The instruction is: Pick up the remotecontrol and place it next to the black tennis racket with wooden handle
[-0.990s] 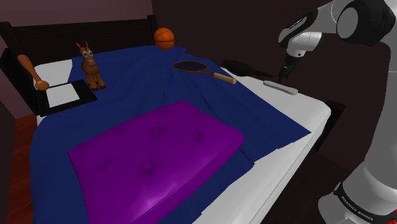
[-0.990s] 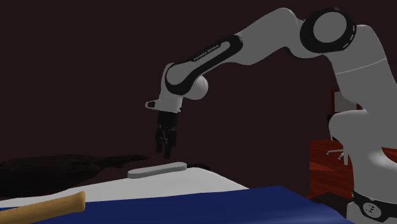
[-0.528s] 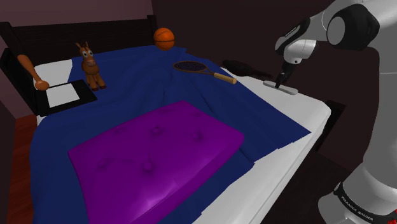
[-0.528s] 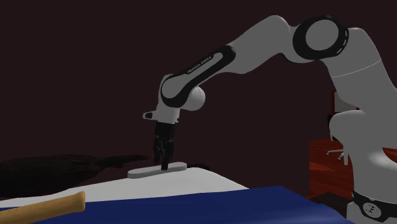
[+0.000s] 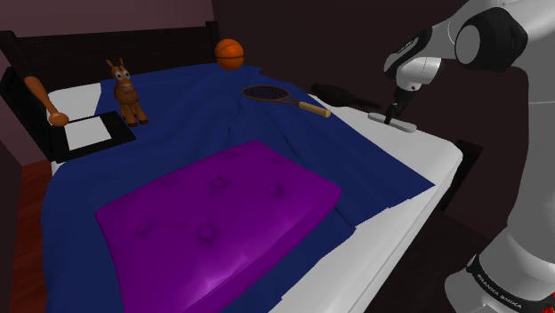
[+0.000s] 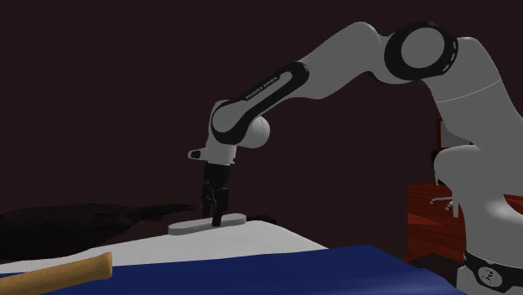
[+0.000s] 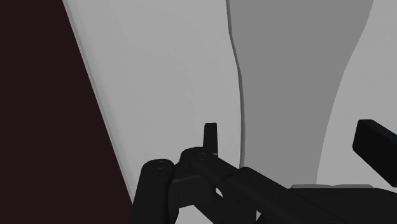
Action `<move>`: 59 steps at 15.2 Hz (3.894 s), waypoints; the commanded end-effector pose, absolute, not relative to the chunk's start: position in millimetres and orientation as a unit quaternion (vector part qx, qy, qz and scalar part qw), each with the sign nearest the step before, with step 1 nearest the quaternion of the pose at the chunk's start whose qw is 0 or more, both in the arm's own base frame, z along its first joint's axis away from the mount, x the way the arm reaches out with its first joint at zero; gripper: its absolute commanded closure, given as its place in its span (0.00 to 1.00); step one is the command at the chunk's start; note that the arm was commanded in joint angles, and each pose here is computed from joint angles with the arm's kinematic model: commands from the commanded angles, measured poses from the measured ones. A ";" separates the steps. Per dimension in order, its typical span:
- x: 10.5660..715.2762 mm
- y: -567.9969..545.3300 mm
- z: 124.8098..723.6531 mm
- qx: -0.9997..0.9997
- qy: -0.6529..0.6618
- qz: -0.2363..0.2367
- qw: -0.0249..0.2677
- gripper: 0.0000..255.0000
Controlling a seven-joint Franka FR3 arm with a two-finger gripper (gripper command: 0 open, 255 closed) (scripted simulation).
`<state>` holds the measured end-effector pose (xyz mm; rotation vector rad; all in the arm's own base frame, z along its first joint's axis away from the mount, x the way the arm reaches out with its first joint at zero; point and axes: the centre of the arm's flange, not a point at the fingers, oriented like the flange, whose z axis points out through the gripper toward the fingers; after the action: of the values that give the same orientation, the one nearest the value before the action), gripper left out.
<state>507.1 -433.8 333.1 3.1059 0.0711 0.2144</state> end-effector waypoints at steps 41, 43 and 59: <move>559.1 -327.1 449.6 0.997 0.023 0.069 0.014 1.00; 570.6 -303.3 449.7 0.997 0.023 0.069 0.014 1.00; 663.1 -113.5 450.7 0.997 0.023 0.069 0.014 1.00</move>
<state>657.9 -128.4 447.6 3.1060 0.0733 0.2133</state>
